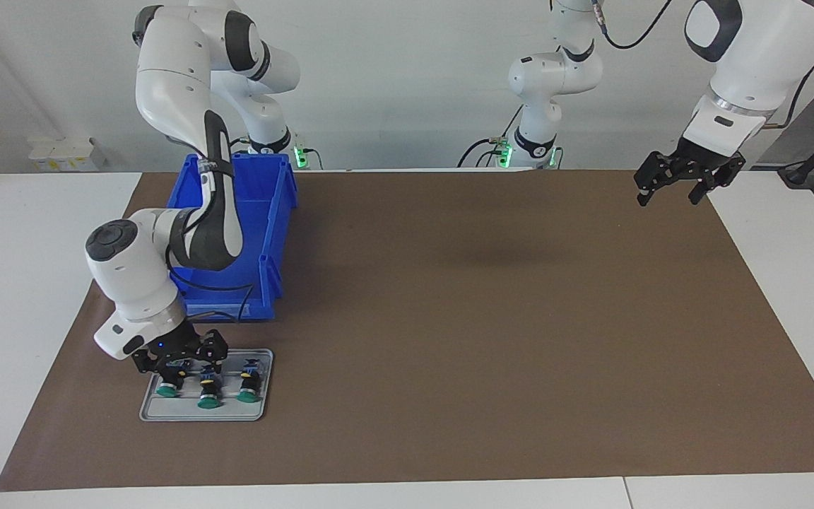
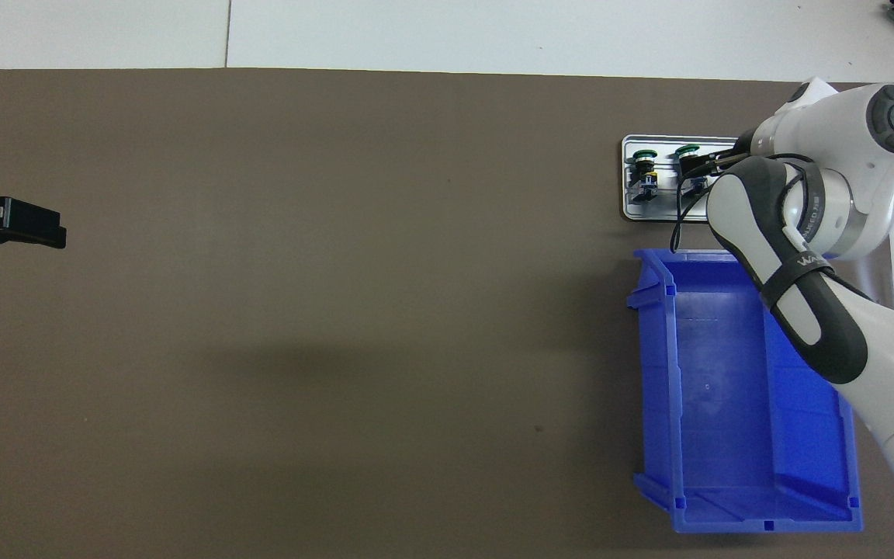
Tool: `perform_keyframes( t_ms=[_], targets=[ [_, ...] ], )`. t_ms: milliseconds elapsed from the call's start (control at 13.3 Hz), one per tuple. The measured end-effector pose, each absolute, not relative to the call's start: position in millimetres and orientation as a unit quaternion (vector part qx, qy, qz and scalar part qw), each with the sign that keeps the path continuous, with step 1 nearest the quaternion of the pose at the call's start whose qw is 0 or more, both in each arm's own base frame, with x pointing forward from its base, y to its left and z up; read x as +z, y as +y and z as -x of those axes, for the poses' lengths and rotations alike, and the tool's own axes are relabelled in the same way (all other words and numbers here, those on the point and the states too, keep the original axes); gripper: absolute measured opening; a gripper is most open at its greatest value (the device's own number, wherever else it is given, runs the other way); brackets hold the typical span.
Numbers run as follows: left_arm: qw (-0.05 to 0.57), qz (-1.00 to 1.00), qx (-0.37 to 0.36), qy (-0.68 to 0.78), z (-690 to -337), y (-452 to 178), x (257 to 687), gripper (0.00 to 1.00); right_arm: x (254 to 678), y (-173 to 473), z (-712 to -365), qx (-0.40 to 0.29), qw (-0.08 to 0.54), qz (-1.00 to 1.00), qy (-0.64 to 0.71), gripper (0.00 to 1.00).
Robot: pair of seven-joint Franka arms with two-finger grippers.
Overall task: Place and press button with both arms
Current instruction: 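Reach the right gripper to the metal tray and grasp the middle cylinder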
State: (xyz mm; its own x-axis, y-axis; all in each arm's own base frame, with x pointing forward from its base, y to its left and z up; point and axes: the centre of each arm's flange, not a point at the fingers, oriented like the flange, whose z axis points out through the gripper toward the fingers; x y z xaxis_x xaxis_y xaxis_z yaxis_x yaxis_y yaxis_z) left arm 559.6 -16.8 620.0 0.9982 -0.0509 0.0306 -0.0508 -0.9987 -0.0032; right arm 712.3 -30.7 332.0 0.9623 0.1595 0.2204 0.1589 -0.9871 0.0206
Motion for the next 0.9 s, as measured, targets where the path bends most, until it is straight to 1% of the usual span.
perform_keyframes(
  t_ms=[75,150,225,300,375,450,525,600,825,900],
  targets=[
    [0.001,1.000,-0.015,0.025,-560,-17,620,1.00,326,-29,-711,0.114,0.003,-0.990,0.086,0.96],
    [0.001,1.000,-0.015,0.025,-560,-17,620,1.00,319,-29,-710,0.118,0.006,-0.989,0.092,0.96],
    [0.001,1.000,-0.015,0.025,-560,-17,620,1.00,313,-29,-709,0.120,0.007,-0.988,0.095,0.89],
    [0.001,1.000,-0.015,0.025,-560,-17,620,1.00,308,-30,-708,0.121,0.009,-0.988,0.096,0.85],
    [0.001,1.000,-0.015,0.025,-560,-17,620,1.00,305,-30,-708,0.122,0.009,-0.988,0.096,0.85],
    [0.001,1.000,-0.015,0.025,-560,-17,620,1.00,303,-30,-708,0.121,0.009,-0.988,0.096,0.81],
    [0.001,1.000,-0.015,0.025,-560,-17,620,1.00,303,-30,-708,0.121,0.009,-0.988,0.095,0.81],
    [0.001,1.000,-0.015,0.025,-560,-17,620,1.00,303,-29,-708,0.122,0.005,-0.988,0.092,0.77],
    [0.001,1.000,-0.015,0.025,-560,-17,620,1.00,300,-25,-708,0.122,-0.004,-0.989,0.087,0.74],
    [0.001,1.000,-0.015,0.025,-560,-17,620,1.00,298,-25,-708,0.122,-0.004,-0.989,0.090,0.63]
  ],
)
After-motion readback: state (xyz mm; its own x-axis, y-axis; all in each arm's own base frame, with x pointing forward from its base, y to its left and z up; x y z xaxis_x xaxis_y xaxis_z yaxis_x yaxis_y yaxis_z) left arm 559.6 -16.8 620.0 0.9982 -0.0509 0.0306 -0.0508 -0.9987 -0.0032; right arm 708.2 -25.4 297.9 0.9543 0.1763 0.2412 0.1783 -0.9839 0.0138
